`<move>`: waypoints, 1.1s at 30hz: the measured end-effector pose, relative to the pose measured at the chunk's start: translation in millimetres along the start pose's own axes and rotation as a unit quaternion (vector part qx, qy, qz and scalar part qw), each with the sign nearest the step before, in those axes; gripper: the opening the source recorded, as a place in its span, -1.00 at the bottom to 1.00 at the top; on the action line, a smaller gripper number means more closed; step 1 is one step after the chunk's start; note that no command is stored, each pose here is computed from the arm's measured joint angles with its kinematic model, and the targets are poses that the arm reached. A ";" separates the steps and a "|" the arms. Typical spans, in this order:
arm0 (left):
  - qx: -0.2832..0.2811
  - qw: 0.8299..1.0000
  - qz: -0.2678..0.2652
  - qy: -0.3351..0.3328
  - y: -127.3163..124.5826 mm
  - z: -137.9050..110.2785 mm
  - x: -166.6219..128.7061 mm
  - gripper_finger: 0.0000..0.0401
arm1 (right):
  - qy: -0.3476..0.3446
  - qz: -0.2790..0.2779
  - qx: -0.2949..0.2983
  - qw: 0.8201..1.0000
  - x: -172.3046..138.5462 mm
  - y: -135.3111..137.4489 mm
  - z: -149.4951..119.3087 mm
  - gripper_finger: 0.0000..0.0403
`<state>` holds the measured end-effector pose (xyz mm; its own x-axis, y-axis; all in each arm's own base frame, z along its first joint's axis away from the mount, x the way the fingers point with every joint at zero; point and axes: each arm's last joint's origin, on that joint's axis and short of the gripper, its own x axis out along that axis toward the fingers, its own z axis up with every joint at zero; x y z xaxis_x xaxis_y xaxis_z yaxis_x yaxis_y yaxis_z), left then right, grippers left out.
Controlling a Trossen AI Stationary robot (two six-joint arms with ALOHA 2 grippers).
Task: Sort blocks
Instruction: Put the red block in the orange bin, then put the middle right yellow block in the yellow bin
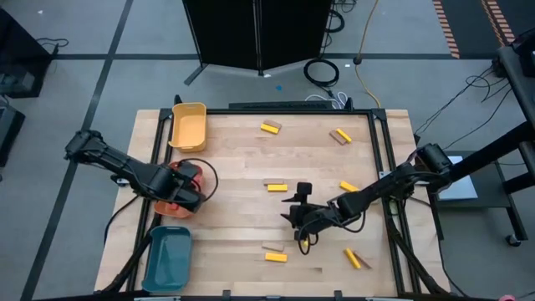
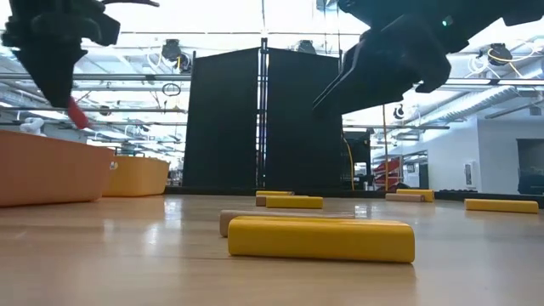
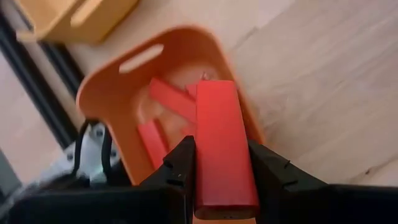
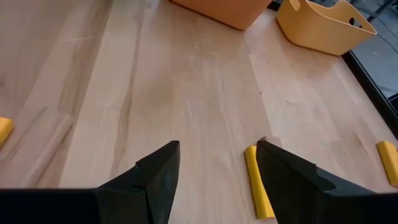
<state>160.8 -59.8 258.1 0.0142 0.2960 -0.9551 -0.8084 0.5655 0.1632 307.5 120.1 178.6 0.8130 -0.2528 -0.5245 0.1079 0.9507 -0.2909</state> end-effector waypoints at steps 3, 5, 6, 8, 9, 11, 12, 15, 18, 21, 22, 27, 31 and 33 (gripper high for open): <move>0.002 1.000 0.000 0.020 -0.4 -1.2 0.7 -0.54 | 0.001 -0.001 0.001 1.000 0.7 -1.2 0.1 0.03; 0.005 1.000 0.002 0.022 -0.2 -1.9 2.0 -0.52 | 0.001 -0.001 0.001 1.000 0.7 -1.2 0.1 0.03; 0.006 1.000 0.005 0.023 0.2 -2.4 3.3 -0.50 | 0.001 -0.001 0.003 1.000 0.7 -1.1 0.1 0.03; 0.013 1.000 0.012 0.024 1.0 -3.8 7.2 -0.44 | 0.001 -0.001 0.009 1.000 0.8 -1.1 0.0 0.03; 0.020 0.999 0.016 0.025 1.6 -4.4 9.1 -0.41 | 0.001 -0.001 0.012 1.000 0.8 -1.1 0.0 0.03; 0.024 0.999 0.026 0.023 2.8 -5.8 13.7 -0.32 | 0.001 0.000 0.013 1.000 0.8 -1.0 0.0 0.03; 0.025 0.999 0.030 0.024 3.4 -6.5 15.7 -0.28 | 0.001 0.001 0.013 1.000 0.8 -1.0 0.0 0.03; 0.028 0.999 0.040 0.020 4.7 -7.7 19.9 -0.16 | 0.002 0.013 0.014 1.000 0.8 -0.2 -0.1 0.03; 0.031 0.998 0.048 0.020 5.9 -8.9 23.7 -0.05 | 0.003 0.014 0.021 1.000 0.7 0.0 -0.3 0.03; 0.054 0.997 0.051 0.021 6.6 -8.7 25.3 0.01 | 0.009 0.014 0.022 1.000 0.7 -0.1 -1.6 0.03; 0.062 0.997 0.052 0.016 6.6 -8.4 25.3 0.02 | 0.011 0.014 0.021 1.000 0.6 -0.1 -2.1 0.03; 0.089 0.988 0.024 -0.120 -5.1 -2.9 22.7 0.03 | 0.036 0.007 0.010 0.999 0.4 -1.0 -7.6 0.03; 0.114 0.941 -0.061 -0.313 -36.5 0.9 17.0 0.04 | 0.042 0.005 0.016 0.999 0.3 -1.2 -8.9 0.03; 0.148 0.906 -0.109 -0.382 -55.6 3.1 14.4 0.04 | 0.042 0.005 0.018 0.999 0.3 -1.2 -9.0 0.03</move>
<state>207.8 -84.5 236.0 0.6492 0.5343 -0.5413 -0.5450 0.8232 0.1589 302.5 117.3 171.6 0.7638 -0.2556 -0.5927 0.1209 0.9586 -0.2577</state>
